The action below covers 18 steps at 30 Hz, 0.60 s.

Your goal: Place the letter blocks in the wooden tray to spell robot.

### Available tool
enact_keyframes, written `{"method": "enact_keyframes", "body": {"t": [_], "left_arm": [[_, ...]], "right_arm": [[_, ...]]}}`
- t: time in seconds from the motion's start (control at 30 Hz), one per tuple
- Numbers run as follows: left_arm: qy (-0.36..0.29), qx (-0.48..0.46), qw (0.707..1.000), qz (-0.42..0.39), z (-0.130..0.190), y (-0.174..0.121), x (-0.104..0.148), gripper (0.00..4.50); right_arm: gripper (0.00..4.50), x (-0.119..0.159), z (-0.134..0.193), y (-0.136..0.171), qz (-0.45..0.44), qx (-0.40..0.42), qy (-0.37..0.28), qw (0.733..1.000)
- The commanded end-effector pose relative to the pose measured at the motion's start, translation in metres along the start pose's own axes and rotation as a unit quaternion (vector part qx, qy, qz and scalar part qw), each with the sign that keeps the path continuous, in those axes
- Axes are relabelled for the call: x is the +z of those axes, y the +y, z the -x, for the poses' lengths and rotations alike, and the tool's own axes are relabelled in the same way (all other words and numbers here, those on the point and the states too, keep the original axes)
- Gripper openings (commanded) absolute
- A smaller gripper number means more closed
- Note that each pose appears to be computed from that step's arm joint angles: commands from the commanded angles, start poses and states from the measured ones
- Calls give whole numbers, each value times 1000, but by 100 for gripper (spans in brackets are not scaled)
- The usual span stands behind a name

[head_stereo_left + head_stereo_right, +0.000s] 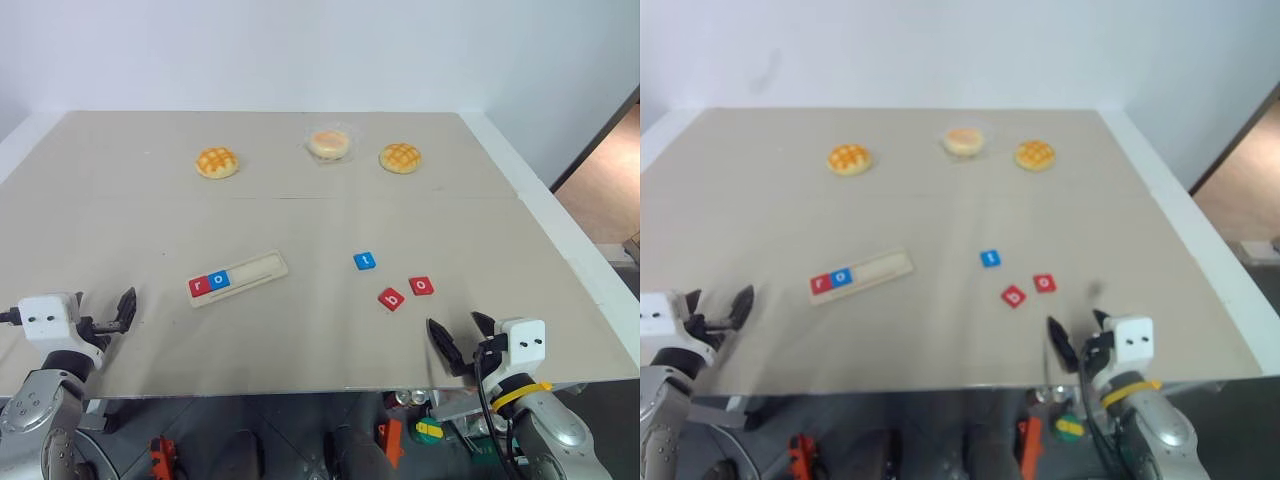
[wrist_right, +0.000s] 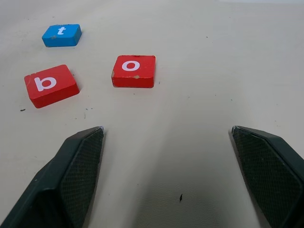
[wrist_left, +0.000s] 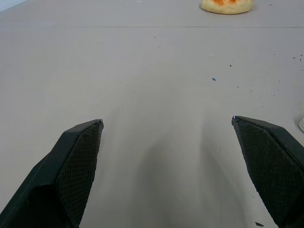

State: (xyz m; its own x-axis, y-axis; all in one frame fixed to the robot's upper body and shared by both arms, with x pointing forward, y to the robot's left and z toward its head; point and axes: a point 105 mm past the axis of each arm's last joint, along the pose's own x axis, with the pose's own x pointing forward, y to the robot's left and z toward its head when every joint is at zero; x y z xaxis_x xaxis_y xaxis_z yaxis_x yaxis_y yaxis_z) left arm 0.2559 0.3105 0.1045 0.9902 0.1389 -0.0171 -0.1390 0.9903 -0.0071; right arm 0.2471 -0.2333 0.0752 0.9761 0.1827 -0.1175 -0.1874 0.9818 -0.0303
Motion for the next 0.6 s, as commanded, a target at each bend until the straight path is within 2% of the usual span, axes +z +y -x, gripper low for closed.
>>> {"method": "enact_keyframes", "body": {"t": [0.03, 0.1, 0.3, 0.43, 0.6], "left_arm": [[-10, -67, 998, -16, 3, -13, 9, 450], [4, -168, 985, -25, 9, -37, 6, 450], [6, -268, 963, -40, 15, -55, 15, 450], [8, -300, 953, -41, 16, -64, 18, 450], [8, -322, 946, -40, 22, -77, 20, 450]], "right_arm": [[449, 21, -2, 0, 12, 38, -27, 999], [449, 34, -3, 13, 23, 116, -29, 993], [449, 40, 4, 38, 72, 250, -2, 965], [449, 46, 6, 45, 72, 282, 1, 957], [449, 48, 7, 45, 79, 283, 1, 956]]}}
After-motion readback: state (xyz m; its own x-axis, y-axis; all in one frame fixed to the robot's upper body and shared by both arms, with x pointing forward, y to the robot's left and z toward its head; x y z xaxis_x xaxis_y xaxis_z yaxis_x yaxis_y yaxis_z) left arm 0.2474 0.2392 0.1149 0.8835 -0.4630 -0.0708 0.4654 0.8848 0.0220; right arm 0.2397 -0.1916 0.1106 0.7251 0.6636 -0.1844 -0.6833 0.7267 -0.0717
